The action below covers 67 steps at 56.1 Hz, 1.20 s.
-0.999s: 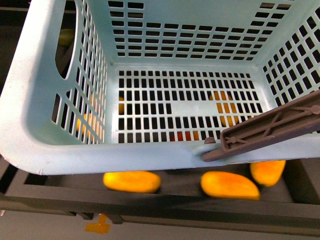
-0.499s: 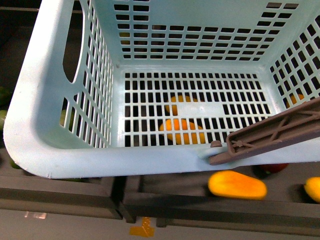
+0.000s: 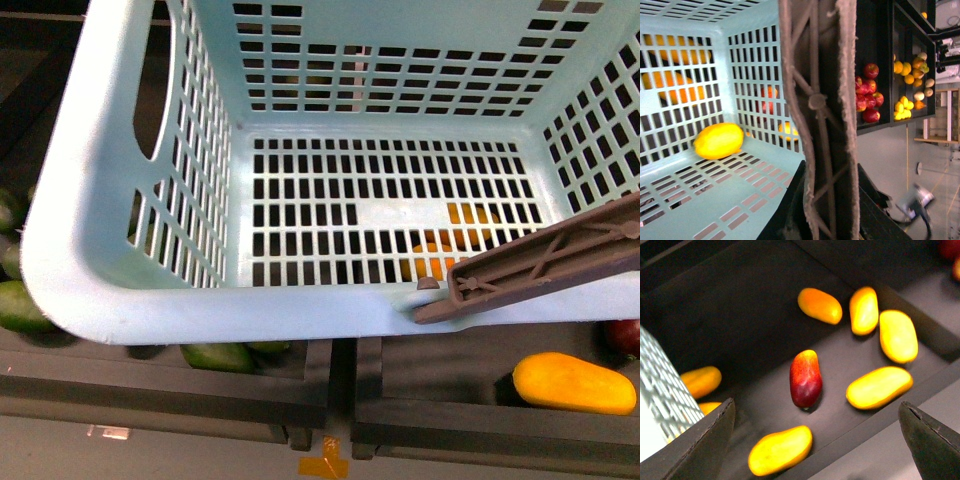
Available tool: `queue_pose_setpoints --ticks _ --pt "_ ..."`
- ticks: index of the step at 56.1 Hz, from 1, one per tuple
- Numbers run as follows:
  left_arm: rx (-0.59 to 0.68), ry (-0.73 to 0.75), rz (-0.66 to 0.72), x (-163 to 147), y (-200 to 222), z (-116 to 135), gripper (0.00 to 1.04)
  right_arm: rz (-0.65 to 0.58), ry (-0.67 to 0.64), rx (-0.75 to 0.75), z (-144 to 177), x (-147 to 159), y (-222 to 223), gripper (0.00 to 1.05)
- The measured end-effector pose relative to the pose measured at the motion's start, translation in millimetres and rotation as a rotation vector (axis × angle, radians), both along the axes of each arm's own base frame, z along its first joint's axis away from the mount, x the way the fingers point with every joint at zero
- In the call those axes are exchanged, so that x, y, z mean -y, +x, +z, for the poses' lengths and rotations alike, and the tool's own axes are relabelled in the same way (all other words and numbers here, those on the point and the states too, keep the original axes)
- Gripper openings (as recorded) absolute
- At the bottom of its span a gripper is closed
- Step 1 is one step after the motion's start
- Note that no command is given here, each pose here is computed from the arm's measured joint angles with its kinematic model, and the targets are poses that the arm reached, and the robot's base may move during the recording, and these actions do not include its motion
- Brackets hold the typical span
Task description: Pick lemon and mango into basket
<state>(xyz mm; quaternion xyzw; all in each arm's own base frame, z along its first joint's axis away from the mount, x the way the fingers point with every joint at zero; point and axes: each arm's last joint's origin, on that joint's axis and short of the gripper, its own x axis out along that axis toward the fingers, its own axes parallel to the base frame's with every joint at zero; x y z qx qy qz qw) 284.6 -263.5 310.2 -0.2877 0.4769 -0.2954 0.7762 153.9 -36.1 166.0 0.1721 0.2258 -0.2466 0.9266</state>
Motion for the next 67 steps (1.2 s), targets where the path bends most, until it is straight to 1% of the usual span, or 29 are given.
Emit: queue_pose_setpoints --ticks 3,6,7,10,15,19,24,33,38,46,67 --pt "-0.014 -0.009 -0.003 0.7 -0.4 -0.4 0.07 -0.14 0.135 0.023 1.5 32.4 13.2 0.96" --pt "-0.017 -0.011 -0.004 0.8 -0.6 -0.3 0.07 -0.211 0.184 0.035 1.0 51.6 21.4 0.96" --pt "-0.016 -0.01 -0.004 0.8 -0.5 -0.3 0.07 -0.253 0.198 0.032 -1.0 61.6 26.2 0.96" --pt "-0.015 -0.008 0.0 0.6 -0.3 -0.4 0.07 -0.295 0.256 0.016 -11.3 77.3 39.1 0.96" --pt "-0.009 -0.003 0.009 -0.1 0.4 -0.4 0.07 -0.316 0.298 -0.033 -30.8 86.7 55.3 0.96" --pt "-0.005 0.0 0.01 -0.1 0.5 -0.4 0.07 -0.323 0.33 -0.071 -48.2 89.4 67.2 0.96" --pt "-0.009 -0.003 0.008 -0.1 0.4 -0.4 0.07 -0.345 0.365 -0.142 -82.1 87.7 87.3 0.96" --pt "-0.011 -0.006 0.004 0.0 0.3 -0.4 0.07 -0.384 0.452 -0.274 -145.3 72.6 116.8 0.96" --pt "-0.012 -0.006 0.003 0.1 0.1 -0.4 0.07 -0.401 0.48 -0.315 -167.1 64.5 130.6 0.96" --pt "-0.009 -0.003 0.008 -0.1 0.4 -0.4 0.07 -0.409 0.518 -0.313 -180.6 55.8 155.1 0.96" --pt "-0.012 -0.006 0.004 0.0 0.3 -0.4 0.07 -0.425 0.539 -0.266 -176.6 56.8 186.2 0.96"
